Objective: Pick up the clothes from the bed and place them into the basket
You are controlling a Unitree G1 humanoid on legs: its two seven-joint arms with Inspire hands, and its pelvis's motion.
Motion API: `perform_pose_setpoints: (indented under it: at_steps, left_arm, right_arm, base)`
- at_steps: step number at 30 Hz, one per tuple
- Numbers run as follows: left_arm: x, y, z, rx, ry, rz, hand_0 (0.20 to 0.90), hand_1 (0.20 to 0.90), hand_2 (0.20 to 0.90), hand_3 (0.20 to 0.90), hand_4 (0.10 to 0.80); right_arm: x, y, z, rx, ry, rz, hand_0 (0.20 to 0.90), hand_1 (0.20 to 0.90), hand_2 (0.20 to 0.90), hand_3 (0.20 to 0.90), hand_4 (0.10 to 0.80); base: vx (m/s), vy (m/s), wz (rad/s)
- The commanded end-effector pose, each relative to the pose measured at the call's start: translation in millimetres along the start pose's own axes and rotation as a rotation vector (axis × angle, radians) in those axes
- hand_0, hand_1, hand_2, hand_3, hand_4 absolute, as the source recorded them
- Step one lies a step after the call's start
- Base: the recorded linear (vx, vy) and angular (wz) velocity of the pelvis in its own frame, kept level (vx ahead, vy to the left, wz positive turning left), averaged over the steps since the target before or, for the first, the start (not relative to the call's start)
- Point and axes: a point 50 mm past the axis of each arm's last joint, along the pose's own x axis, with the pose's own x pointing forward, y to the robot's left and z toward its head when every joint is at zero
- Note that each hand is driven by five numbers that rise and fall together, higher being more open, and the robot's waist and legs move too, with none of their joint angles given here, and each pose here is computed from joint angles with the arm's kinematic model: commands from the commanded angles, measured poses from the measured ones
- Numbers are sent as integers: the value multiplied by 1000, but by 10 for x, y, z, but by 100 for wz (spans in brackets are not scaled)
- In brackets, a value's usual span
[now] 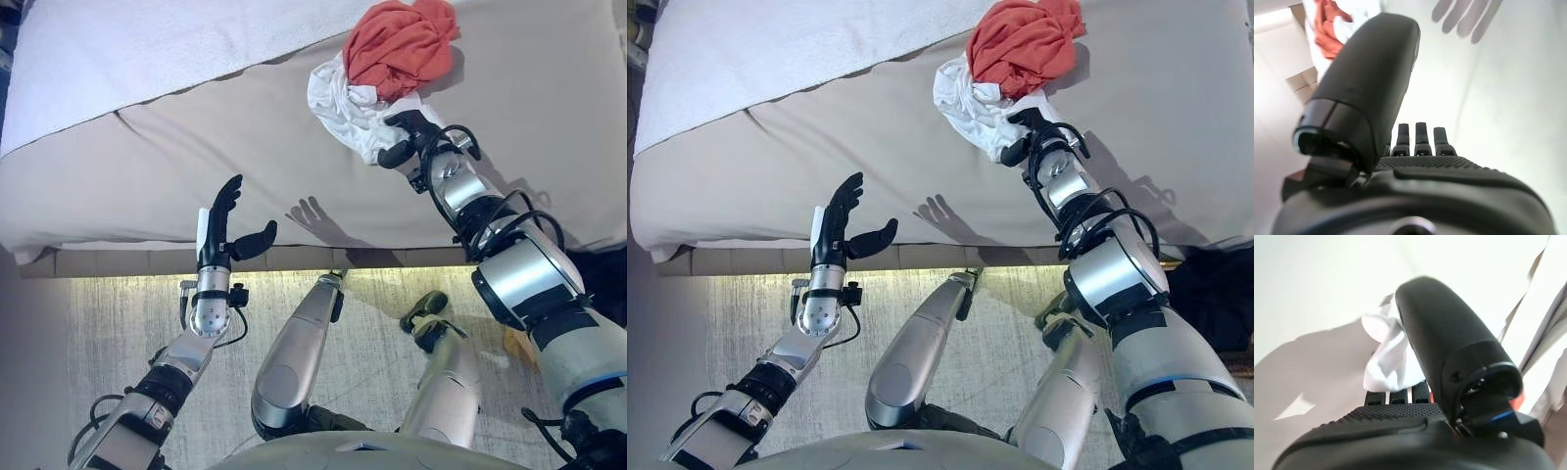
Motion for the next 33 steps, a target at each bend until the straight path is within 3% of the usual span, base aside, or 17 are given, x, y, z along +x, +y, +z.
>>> perform_pose_setpoints:
  at_steps: [1,15,25,33]
  left_arm:
    - [122,148,258,-22,-141,29,900,900,900,900,800]
    - [74,157,171,-3,-104,51,900,900,900,900,800]
    - [58,249,44,58,-43,101,900,900,900,900,800]
    - [-113,316,-183,105,57,78,900,900,900,900,800]
  right_arm:
    - [-32,-247,853,12,-285,-109,300,300,300,200,100]
    - [-24,-442,573,40,-206,-251,300,300,300,200,100]
    - [-154,-403,497,176,-328,-256,300,300,300,200,100]
    - [-355,-726,407,222,-412,-326,300,300,300,200,100]
  base:
    - [36,-29,-17]
    - [22,-12,-1]
    - [97,-24,-26]
    - [109,-7,-18]
